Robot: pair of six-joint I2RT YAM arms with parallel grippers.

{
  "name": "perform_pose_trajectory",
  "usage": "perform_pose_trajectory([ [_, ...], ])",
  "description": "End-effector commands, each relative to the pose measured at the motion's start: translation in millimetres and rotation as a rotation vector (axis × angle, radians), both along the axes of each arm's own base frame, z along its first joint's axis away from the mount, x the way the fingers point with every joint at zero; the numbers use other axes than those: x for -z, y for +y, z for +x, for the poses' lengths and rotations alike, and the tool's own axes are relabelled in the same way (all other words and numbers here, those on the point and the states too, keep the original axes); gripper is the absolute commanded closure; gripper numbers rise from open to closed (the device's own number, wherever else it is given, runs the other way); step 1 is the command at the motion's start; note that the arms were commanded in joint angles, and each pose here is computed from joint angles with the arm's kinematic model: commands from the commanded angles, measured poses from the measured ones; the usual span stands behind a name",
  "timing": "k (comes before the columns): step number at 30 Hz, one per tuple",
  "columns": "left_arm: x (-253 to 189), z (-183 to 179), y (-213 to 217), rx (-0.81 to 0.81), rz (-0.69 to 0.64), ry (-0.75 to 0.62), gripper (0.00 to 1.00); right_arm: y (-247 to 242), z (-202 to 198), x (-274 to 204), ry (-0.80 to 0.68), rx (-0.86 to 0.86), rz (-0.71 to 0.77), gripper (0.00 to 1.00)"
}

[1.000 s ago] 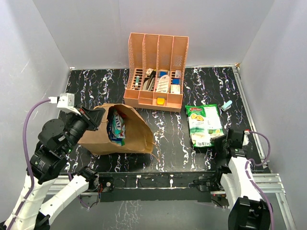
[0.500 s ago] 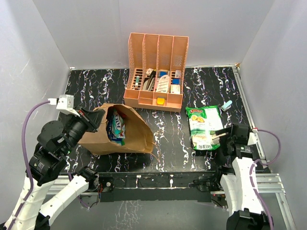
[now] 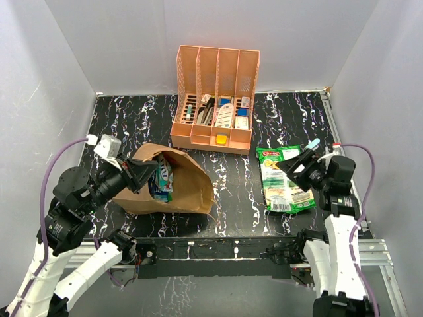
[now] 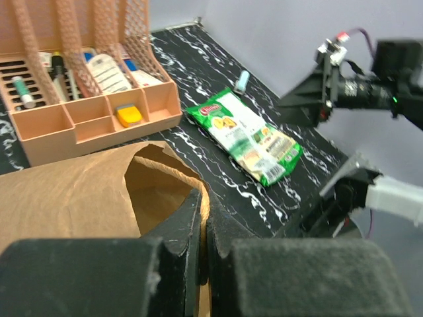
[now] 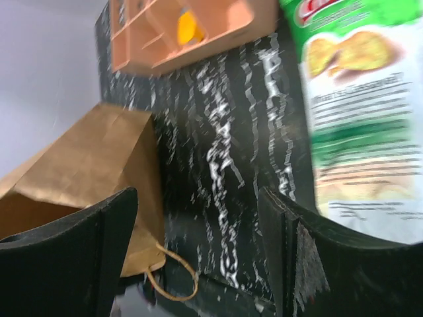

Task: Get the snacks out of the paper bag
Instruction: Place the snack at the center of the board, then take out the snack from the paper bag.

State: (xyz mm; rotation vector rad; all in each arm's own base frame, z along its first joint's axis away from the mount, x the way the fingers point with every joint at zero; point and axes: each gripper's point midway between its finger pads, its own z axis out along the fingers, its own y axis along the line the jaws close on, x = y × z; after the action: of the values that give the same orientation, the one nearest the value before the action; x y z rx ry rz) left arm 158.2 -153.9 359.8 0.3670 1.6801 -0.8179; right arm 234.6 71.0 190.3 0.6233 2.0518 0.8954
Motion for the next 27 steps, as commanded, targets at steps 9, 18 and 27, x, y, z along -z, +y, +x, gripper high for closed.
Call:
perform_pose_trajectory([
  [9,21.2,-34.6,-28.8,0.252,0.04,0.016,1.0,178.3,-42.5,-68.3,-0.218,-0.542,0.076,0.29],
  [18,42.1,-26.7,-27.8,0.145,-0.06,0.209,1.0,288.1,-101.5,-64.6,-0.301,-0.665,-0.002,0.56],
  [27,64.6,-33.4,-17.6,0.105,-0.058,0.258,1.0,349.6,-126.5,-15.1,-0.449,-0.673,-0.067,0.61],
])
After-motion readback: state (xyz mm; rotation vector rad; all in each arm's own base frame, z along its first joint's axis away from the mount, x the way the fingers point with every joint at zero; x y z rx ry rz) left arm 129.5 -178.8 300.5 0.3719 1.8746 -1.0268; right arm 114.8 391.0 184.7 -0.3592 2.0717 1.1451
